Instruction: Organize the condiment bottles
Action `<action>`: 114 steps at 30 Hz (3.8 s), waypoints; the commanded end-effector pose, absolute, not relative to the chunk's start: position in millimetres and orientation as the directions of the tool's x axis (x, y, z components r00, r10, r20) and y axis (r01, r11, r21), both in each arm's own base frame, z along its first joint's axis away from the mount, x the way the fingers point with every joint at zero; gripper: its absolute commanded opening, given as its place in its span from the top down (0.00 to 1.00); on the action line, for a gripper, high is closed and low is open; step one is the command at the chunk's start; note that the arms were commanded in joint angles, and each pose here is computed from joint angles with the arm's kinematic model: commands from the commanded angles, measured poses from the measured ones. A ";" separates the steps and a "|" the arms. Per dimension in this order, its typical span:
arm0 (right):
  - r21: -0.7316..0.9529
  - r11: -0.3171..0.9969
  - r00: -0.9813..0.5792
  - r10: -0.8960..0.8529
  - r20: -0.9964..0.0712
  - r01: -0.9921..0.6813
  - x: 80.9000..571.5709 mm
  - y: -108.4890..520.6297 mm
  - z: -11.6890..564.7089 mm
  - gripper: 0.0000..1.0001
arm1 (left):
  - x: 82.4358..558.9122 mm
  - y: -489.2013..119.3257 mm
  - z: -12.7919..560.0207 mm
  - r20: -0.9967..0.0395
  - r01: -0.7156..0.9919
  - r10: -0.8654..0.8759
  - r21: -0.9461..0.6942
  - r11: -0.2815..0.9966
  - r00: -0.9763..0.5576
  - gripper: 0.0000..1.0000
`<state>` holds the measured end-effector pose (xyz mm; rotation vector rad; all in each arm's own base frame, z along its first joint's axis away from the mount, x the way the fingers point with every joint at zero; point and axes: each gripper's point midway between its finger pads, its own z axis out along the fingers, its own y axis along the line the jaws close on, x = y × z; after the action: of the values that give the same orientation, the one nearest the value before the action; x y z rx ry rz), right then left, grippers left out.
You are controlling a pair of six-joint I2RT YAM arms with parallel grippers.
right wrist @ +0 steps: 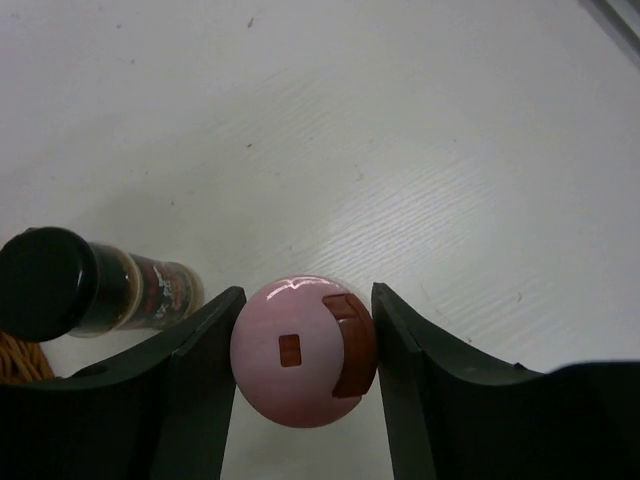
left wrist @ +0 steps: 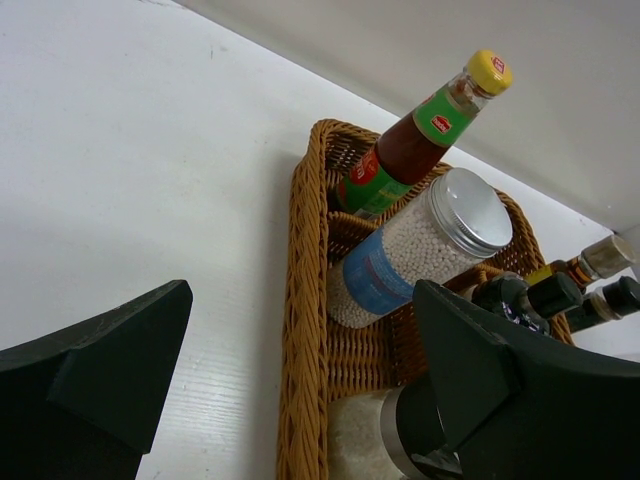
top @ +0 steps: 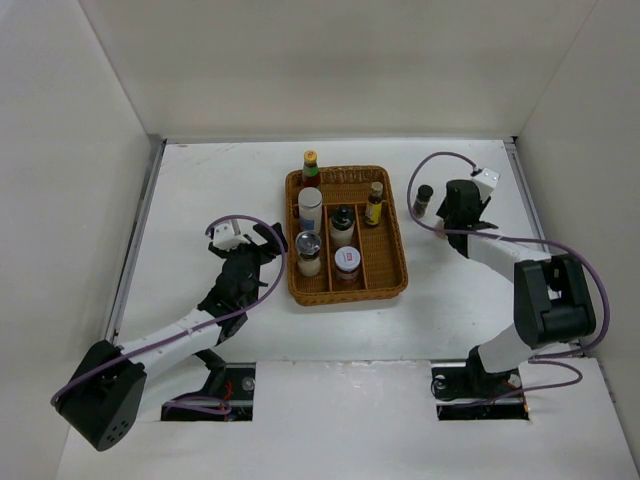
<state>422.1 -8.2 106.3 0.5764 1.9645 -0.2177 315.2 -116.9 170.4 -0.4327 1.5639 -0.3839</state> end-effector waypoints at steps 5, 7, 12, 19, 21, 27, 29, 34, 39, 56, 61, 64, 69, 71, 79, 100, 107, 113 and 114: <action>0.221 0.853 -0.140 0.321 -0.937 0.472 412.4 5.2 183.5 0.61 | 315.2 -120.8 193.1 -0.838 0.011 -0.545 -0.545 0.838 0.028 0.05; 0.234 0.884 -0.099 0.296 -0.950 0.404 397.1 25.3 215.1 0.61 | 316.4 -120.4 191.4 -0.840 0.006 -0.542 -0.542 0.840 0.026 0.05; 0.291 0.937 -0.099 0.313 -0.944 0.193 359.9 91.5 242.3 0.62 | 318.5 -122.5 188.1 -0.843 0.002 -0.538 -0.538 0.843 0.016 0.05; 0.290 0.955 -0.196 0.274 -0.942 -0.058 370.8 186.8 229.5 0.61 | 320.4 -122.0 185.0 -0.846 -0.006 -0.533 -0.533 0.846 0.012 0.05; 0.273 0.959 -0.209 0.254 -0.944 -0.070 379.7 197.7 220.9 0.61 | 319.0 -120.4 186.1 -0.844 -0.004 -0.536 -0.536 0.844 0.018 0.05; 0.197 0.977 -0.246 0.172 -0.954 -0.082 397.8 211.7 191.5 0.59 | 319.5 -120.8 185.3 -0.845 -0.006 -0.534 -0.535 0.845 0.015 0.05; 0.174 0.982 -0.270 0.148 -0.951 -0.075 400.8 213.1 177.9 0.58 | 319.6 -121.7 185.5 -0.845 -0.003 -0.534 -0.535 0.845 0.014 0.05; 0.154 0.986 -0.306 0.130 -0.943 -0.057 404.4 214.5 150.9 0.45 | 320.1 -121.4 184.1 -0.847 -0.006 -0.532 -0.532 0.847 0.011 0.05; 0.168 0.984 -0.258 0.150 -0.954 -0.051 404.0 210.0 177.1 0.23 | 321.0 -122.1 182.9 -0.848 -0.008 -0.530 -0.530 0.848 0.008 0.05; 0.139 0.948 -0.242 0.212 -0.947 0.287 470.7 80.6 165.6 0.11 | 318.8 -120.1 186.0 -0.842 -0.004 -0.538 -0.539 0.843 0.018 0.05; 0.100 0.942 -0.265 0.190 -0.945 0.321 494.0 65.5 154.1 0.09 | 319.6 -119.3 183.1 -0.846 -0.010 -0.533 -0.534 0.846 0.014 0.05; 0.093 0.947 -0.287 0.186 -0.940 0.306 504.1 68.6 145.6 0.12 | 320.8 -120.1 182.7 -0.847 -0.012 -0.532 -0.532 0.847 0.012 0.05; 0.086 0.954 -0.332 0.184 -0.925 0.288 509.0 75.8 129.8 0.28 | 321.2 -119.8 182.9 -0.847 -0.013 -0.532 -0.532 0.847 0.013 0.05; 0.085 0.951 -0.343 0.190 -0.920 0.298 507.0 75.2 125.6 0.28 | 321.5 -119.1 182.4 -0.847 -0.016 -0.531 -0.531 0.847 0.013 0.05; 0.070 0.944 -0.375 0.196 -0.906 0.323 498.9 71.0 113.0 0.45 | 321.6 -119.5 182.0 -0.847 -0.016 -0.532 -0.532 0.847 0.011 0.05; 0.230 0.972 -0.209 0.233 -0.950 0.039 323.8 141.9 219.5 0.65 | 320.6 -113.7 187.5 -0.842 -0.034 -0.539 -0.540 0.841 0.037 0.00; 0.233 0.965 -0.293 0.191 -0.937 -0.118 313.1 205.4 186.6 0.64 | 323.4 -109.6 181.6 -0.837 -0.058 -0.546 -0.547 0.835 0.031 0.00; 0.198 0.973 -0.336 0.148 -0.930 -0.120 321.3 217.1 144.7 0.63 | 330.3 -107.3 170.0 -0.844 -0.101 -0.537 -0.533 0.840 -0.007 0.00; 0.189 0.975 -0.341 0.138 -0.930 -0.119 321.9 217.2 139.3 0.62 | 331.3 -106.2 166.8 -0.844 -0.116 -0.536 -0.531 0.839 -0.015 0.00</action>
<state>312.1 204.3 125.5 -0.0283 1.9750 0.1868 323.0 -105.6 153.8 -0.4869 1.5947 -0.3385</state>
